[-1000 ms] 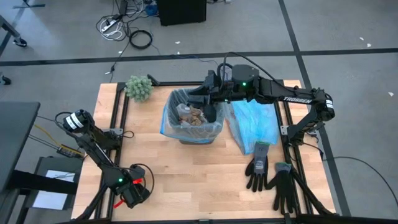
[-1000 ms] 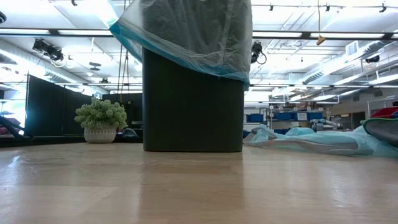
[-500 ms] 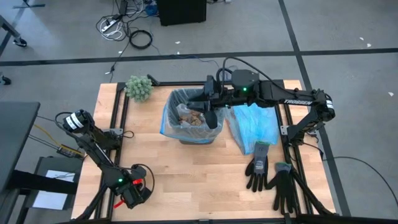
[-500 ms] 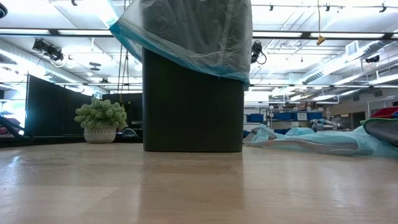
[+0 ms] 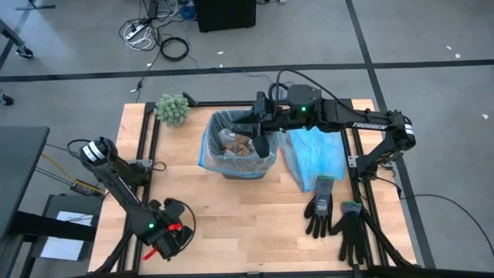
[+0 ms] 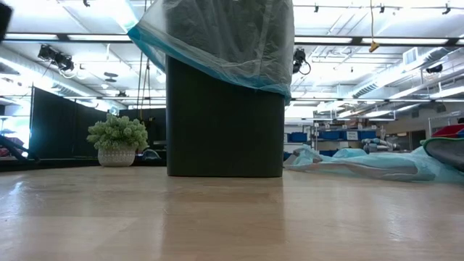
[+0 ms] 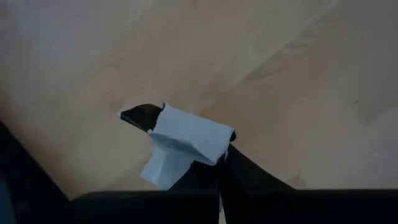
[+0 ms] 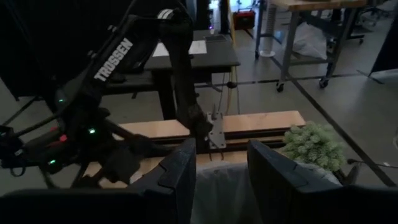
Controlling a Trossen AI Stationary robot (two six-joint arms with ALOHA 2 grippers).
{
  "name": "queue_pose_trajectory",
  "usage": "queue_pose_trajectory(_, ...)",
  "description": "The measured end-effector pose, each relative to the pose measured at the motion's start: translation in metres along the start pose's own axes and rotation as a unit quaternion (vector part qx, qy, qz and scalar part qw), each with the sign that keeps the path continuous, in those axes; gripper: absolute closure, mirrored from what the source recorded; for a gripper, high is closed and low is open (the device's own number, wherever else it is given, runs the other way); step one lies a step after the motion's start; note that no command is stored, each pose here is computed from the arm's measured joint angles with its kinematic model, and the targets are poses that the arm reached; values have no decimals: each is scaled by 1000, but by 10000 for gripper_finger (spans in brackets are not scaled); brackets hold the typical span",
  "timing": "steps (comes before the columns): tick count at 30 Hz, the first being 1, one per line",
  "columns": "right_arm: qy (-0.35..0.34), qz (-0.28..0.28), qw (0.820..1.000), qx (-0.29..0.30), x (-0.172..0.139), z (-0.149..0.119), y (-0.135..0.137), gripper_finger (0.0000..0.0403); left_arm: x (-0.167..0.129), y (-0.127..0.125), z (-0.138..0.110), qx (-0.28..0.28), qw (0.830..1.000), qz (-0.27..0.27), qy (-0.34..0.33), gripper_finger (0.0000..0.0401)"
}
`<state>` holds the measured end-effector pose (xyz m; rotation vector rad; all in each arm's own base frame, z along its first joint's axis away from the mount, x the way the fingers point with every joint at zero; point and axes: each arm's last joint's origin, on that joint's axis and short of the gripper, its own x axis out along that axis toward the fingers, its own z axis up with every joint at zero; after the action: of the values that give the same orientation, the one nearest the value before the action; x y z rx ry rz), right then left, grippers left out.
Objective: Place trash/remove bag and relplace
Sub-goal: Put the white paper into the trash bin
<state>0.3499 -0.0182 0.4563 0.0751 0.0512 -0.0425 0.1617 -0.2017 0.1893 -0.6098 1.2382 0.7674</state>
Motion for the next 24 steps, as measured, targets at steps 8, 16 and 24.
queue_pose_trajectory(8, -33, -13, 999, -9, -1, 7, -10, 273, -26, 3, 33, -27, 997, -55, -49, 400)
queue_pose_trajectory(16, -33, -16, 999, -11, -1, 7, -14, 273, -76, 24, 68, -51, 976, -144, -152, 401)
queue_pose_trajectory(24, -33, -12, 999, 3, -1, 7, -13, 273, -137, 41, 108, -10, 936, -198, -292, 401)
